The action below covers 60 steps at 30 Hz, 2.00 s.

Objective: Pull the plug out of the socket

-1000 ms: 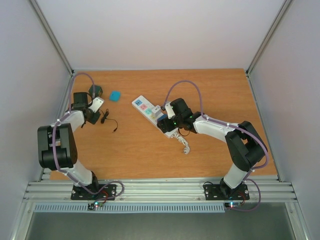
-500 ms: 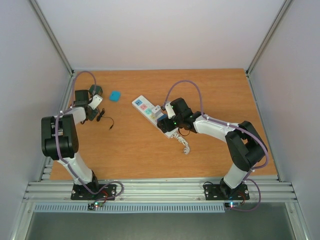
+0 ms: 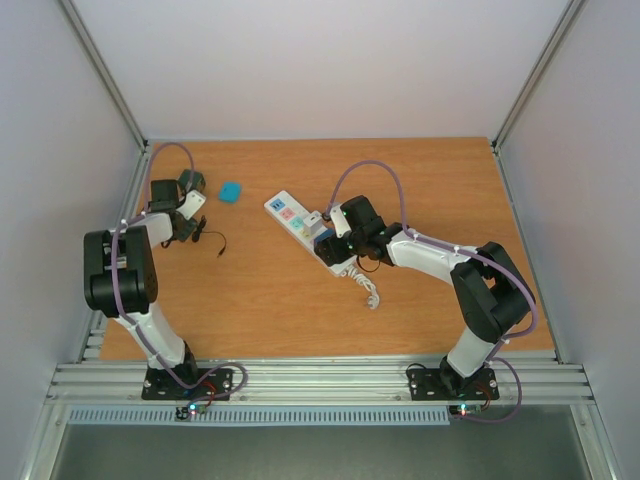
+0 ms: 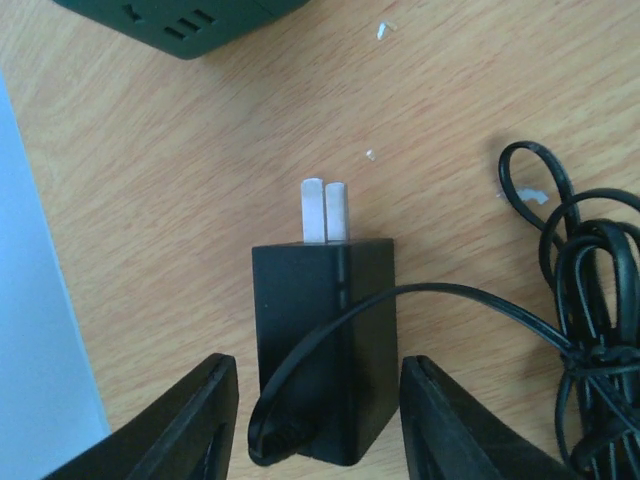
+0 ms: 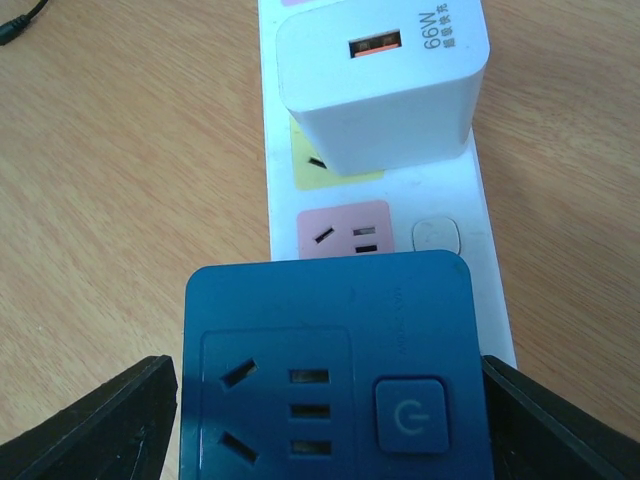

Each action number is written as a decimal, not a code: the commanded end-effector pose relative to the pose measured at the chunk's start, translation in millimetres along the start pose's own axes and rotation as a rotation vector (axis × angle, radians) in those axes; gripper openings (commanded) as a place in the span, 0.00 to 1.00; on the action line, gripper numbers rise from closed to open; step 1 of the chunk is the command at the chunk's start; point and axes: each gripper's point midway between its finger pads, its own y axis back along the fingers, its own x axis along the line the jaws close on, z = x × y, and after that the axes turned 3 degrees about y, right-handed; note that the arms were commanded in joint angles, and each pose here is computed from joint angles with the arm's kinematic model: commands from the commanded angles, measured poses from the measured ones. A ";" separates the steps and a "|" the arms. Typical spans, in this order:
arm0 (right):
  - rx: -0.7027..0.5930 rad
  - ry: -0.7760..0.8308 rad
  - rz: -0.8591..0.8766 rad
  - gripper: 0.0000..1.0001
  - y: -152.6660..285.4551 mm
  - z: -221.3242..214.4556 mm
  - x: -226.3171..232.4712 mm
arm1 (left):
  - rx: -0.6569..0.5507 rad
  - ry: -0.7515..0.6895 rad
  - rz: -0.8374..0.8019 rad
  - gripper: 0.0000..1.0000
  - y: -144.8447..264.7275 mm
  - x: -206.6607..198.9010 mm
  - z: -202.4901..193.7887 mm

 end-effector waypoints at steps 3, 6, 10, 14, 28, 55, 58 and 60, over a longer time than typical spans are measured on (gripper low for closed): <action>-0.005 0.018 0.026 0.79 0.1 7.7 4.8 | -0.035 -0.001 -0.014 0.56 17.5 3.9 7.7; -0.004 0.022 0.027 0.78 0.0 6.8 4.6 | -0.047 -0.001 -0.038 0.62 29.0 1.0 8.8; 0.004 0.035 0.041 0.76 -0.5 3.8 7.1 | -0.078 0.000 -0.096 0.69 53.0 -7.6 11.3; 0.014 0.052 0.064 0.70 -1.5 0.6 10.8 | -0.141 0.006 -0.162 0.75 81.7 -15.7 20.1; 0.060 0.119 0.202 0.59 0.5 -13.1 33.6 | -0.401 -0.077 -0.447 0.99 175.1 -60.2 47.2; 0.149 0.396 0.369 0.55 20.4 -74.3 73.1 | -0.351 -0.296 -0.858 0.60 171.9 -196.7 52.3; 0.151 0.380 0.355 0.57 18.9 -72.4 71.2 | -0.282 -0.230 -0.819 0.55 159.3 -205.7 56.3; 0.147 0.369 0.354 0.60 19.8 -69.1 71.8 | -0.216 -0.175 -0.791 0.53 151.5 -210.3 56.1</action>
